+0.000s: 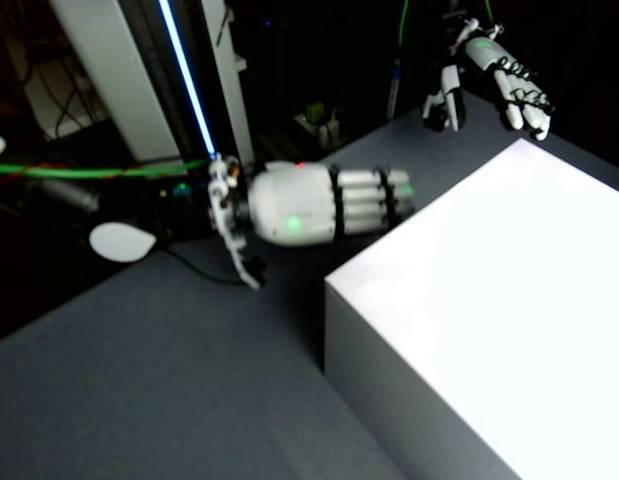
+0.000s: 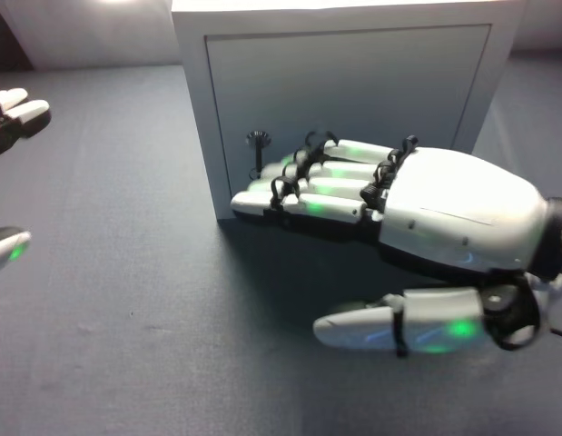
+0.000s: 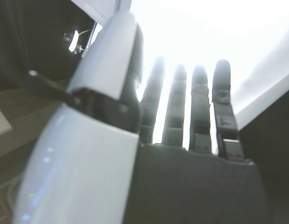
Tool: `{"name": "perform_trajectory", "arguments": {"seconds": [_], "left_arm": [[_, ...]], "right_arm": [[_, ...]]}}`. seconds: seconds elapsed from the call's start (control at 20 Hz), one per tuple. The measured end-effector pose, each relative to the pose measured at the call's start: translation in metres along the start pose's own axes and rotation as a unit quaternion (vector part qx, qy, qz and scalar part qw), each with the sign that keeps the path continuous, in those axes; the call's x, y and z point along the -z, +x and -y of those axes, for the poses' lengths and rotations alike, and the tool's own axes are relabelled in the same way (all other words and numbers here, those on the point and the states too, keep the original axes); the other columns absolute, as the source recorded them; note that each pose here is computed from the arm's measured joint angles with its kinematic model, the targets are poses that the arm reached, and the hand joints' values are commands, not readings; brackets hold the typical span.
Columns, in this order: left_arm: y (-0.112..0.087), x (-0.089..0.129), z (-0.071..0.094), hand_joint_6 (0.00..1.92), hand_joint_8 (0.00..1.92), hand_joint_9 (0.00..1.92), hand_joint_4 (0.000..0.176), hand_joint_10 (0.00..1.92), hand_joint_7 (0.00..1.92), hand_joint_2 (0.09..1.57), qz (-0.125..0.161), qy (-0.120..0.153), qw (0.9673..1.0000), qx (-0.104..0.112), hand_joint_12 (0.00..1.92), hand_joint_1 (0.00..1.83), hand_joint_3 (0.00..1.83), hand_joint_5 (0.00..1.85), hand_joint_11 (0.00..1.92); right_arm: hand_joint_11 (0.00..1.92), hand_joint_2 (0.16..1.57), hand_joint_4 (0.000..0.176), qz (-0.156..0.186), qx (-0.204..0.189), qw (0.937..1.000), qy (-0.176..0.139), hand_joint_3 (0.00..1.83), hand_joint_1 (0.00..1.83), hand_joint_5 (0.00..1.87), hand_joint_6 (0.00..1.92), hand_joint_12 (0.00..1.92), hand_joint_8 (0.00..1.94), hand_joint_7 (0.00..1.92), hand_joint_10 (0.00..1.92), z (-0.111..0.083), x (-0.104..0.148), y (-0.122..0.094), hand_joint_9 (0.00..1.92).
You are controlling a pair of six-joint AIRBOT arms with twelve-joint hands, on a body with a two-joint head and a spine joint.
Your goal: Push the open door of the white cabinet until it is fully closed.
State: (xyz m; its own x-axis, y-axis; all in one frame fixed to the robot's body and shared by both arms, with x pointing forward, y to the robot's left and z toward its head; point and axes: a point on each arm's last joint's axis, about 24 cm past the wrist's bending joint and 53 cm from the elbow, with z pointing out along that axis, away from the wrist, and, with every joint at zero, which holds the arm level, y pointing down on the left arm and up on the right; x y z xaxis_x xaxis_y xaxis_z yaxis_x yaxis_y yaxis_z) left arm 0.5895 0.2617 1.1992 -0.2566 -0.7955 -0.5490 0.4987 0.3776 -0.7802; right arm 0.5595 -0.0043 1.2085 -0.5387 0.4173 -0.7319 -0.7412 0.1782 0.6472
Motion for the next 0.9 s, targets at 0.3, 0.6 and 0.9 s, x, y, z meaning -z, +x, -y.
{"name": "perform_trajectory", "arguments": {"seconds": [0.3, 0.6, 0.9], "left_arm": [[-0.003, 0.001, 0.001, 0.0, 0.0, 0.11, 0.0, 0.0, 0.13, 1.3, 0.009, 0.0, 1.0, 0.003, 0.66, 0.88, 0.0, 0.22, 0.0], [-0.005, 0.001, 0.003, 0.0, 0.0, 0.08, 0.013, 0.0, 0.11, 1.29, 0.012, 0.004, 0.9999, 0.003, 0.5, 0.9, 0.0, 0.19, 0.0], [-0.008, -0.004, 0.004, 0.0, 0.0, 0.03, 0.007, 0.0, 0.05, 1.24, 0.022, 0.014, 0.9996, 0.004, 0.61, 0.67, 0.0, 0.09, 0.0]], "right_arm": [[0.03, 1.28, 0.0, 0.013, 0.007, 0.9998, 0.011, 0.0, 0.24, 0.42, 0.02, 1.34, 0.0, 0.56, 0.14, -0.007, 0.045, -0.021, 0.52], [0.0, 1.28, 0.0, 0.066, 0.036, 0.9951, 0.063, 0.0, 0.17, 0.38, 0.02, 1.13, 0.0, 0.41, 0.0, -0.001, 0.085, -0.051, 0.38], [0.0, 1.34, 0.009, 0.16, 0.055, 0.9764, 0.134, 0.0, 0.34, 0.01, 0.0, 0.34, 0.0, 0.01, 0.0, 0.019, 0.136, -0.094, 0.01]]}}
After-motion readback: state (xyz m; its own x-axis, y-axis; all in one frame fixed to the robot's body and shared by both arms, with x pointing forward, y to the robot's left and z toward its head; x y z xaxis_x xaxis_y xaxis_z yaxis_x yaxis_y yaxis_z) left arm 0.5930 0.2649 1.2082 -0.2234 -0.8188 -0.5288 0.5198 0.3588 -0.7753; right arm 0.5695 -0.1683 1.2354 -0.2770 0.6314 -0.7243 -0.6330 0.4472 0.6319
